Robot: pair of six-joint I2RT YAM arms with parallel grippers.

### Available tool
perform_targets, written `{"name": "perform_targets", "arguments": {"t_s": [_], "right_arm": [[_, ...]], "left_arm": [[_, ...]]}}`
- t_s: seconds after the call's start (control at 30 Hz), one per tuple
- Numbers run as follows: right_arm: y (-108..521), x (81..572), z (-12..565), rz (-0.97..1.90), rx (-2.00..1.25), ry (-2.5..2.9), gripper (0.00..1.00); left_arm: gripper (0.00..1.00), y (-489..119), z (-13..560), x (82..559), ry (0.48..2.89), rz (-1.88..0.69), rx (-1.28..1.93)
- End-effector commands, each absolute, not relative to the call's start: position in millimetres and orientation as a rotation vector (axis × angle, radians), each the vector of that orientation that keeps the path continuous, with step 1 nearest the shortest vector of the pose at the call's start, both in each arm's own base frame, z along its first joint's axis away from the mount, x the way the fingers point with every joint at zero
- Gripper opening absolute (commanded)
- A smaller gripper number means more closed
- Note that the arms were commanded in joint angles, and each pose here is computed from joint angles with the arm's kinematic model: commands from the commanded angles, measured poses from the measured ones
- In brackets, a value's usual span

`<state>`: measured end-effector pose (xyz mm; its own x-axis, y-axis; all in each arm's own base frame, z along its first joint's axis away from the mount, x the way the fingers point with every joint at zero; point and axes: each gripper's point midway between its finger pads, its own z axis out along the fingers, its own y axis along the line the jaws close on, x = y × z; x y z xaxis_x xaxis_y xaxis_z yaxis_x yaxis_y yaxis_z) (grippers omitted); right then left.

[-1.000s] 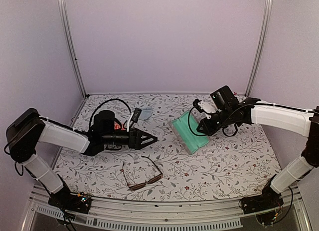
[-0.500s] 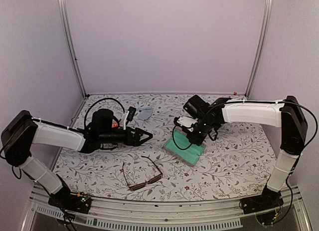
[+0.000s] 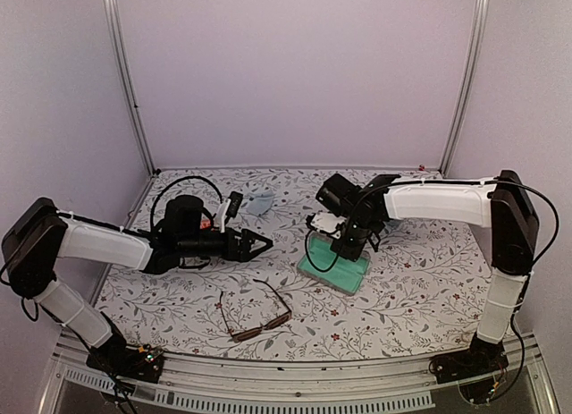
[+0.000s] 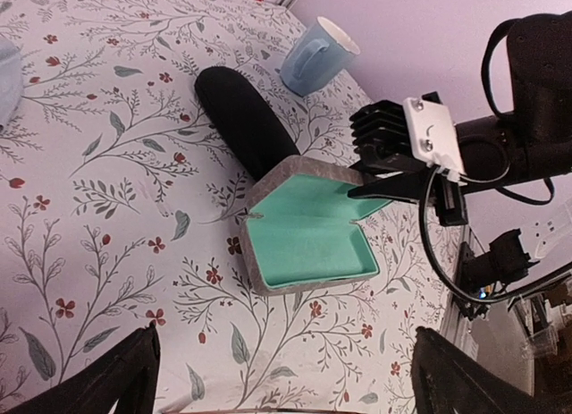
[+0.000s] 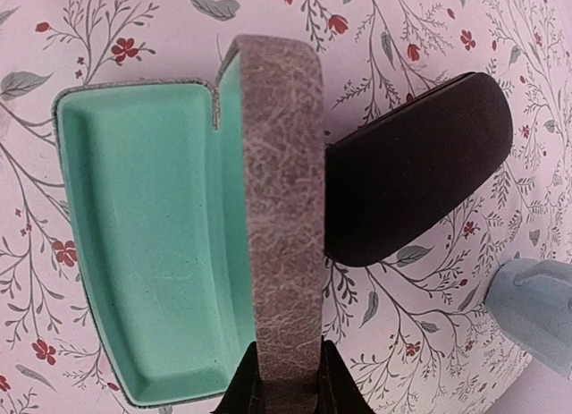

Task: Organize the sunglasses
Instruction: Place the opened sunglasses case at the center of the board, then pick up the glasses cleaning cloth at the center of the board.

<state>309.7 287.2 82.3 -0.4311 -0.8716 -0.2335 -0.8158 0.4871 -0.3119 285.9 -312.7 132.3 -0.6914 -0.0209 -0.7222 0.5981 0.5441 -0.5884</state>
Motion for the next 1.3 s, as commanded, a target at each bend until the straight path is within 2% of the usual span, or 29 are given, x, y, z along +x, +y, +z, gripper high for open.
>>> {"name": "perform_targets", "arguments": {"t_s": [0.0, 0.2, 0.37, 0.4, 0.57, 0.7, 0.77, 0.97, 1.27], "right_arm": [[290, 322, 94, -0.293, -1.423, 2.325, 0.03], [289, 325, 86, -0.369, -1.448, 2.315, 0.06], [291, 325, 82, -0.388, -1.445, 2.316, 0.18], [291, 326, 82, -0.384, -1.436, 2.315, 0.25], [298, 326, 91, -0.320, -1.387, 2.302, 0.46], [309, 323, 111, -0.191, -1.328, 2.255, 0.68], [314, 320, 122, -0.118, -1.294, 2.227, 0.75], [318, 316, 155, 0.013, -1.169, 2.147, 0.76], [310, 304, 156, 0.100, -1.084, 2.145, 0.76]], "left_arm": [[0.99, -311, 140, 296, 2.070, -1.129, 0.453], [0.99, -310, 138, 298, 2.076, -1.125, 0.450], [0.99, -309, 137, 302, 2.086, -1.106, 0.438], [0.99, -308, 138, 303, 2.083, -1.102, 0.439], [0.99, -307, 144, 313, 2.084, -1.039, 0.444], [0.99, -303, 146, 328, 2.090, -0.925, 0.451], [0.99, -299, 145, 339, 2.101, -0.842, 0.450], [0.95, -284, 128, 383, 2.186, -0.605, 0.452], [0.78, -266, 84, 455, 2.304, -0.473, 0.422]]}}
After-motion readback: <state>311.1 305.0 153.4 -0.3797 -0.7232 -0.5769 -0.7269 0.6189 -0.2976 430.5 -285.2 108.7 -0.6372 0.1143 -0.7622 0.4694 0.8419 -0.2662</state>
